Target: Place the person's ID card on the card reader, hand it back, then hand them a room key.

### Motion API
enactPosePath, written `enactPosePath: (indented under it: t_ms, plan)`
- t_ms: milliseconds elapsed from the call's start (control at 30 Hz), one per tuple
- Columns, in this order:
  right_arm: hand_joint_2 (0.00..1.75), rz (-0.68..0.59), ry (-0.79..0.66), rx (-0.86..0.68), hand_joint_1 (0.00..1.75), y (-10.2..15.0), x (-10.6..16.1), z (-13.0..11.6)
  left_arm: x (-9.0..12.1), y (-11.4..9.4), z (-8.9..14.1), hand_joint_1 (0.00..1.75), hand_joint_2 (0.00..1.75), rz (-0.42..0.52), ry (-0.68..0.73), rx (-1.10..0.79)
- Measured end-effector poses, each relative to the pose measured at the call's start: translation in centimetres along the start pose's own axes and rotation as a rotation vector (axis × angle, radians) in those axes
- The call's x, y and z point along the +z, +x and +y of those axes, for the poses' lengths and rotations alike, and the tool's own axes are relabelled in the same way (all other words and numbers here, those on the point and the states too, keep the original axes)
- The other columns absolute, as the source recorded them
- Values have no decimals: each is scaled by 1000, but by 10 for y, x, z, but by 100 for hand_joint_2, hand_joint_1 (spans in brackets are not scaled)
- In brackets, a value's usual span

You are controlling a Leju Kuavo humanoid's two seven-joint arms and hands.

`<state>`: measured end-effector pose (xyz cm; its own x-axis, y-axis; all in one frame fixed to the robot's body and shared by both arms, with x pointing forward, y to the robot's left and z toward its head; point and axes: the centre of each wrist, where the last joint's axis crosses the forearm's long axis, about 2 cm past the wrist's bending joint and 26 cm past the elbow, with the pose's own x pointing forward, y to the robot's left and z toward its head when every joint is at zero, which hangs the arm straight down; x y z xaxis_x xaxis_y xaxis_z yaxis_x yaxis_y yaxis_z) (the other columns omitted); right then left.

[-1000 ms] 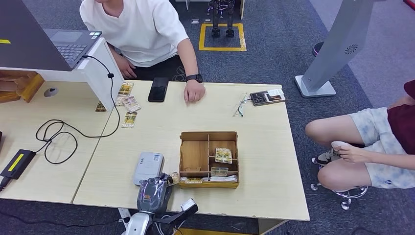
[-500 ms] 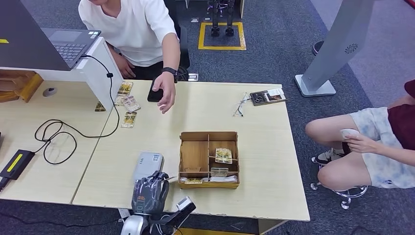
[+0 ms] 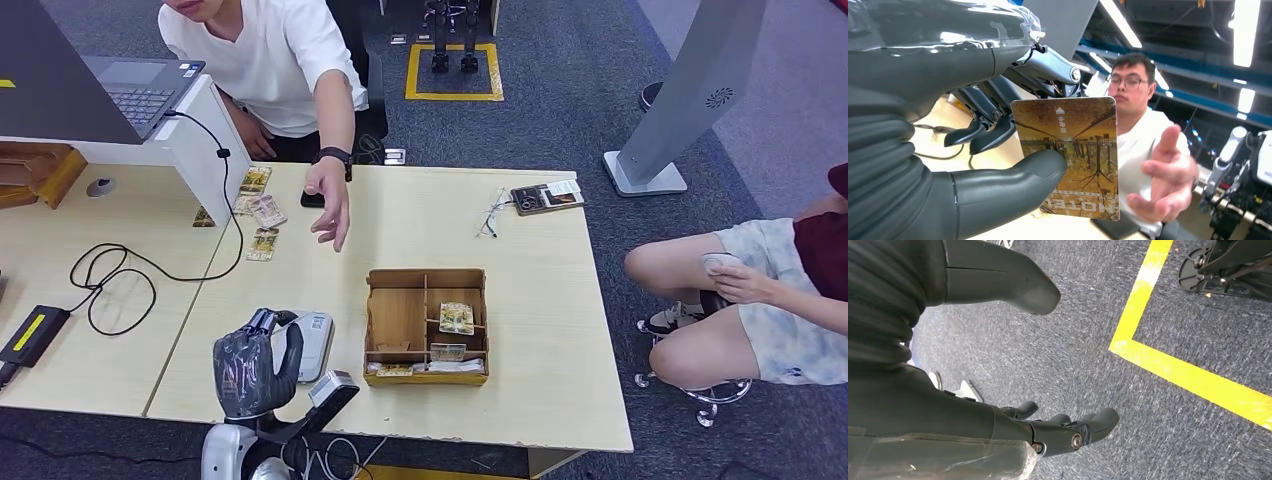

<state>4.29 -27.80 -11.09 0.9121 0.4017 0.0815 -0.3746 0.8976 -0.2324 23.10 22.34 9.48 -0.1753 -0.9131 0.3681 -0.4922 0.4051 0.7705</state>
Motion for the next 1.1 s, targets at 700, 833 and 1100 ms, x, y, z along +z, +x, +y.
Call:
enactPosePath:
  t_ms: [700,833,1100]
  plan:
    - [175,-7,-2,35,0,2,0,0,-7,-20,6,175,175,73,9,-110]
    - [175,-11,-3,44,0,4,0,-1,-18,-25,2,175,175,98,9,-133]
    - [175,-26,-5,77,0,6,0,-1,-51,-24,-13,175,175,196,13,-121]
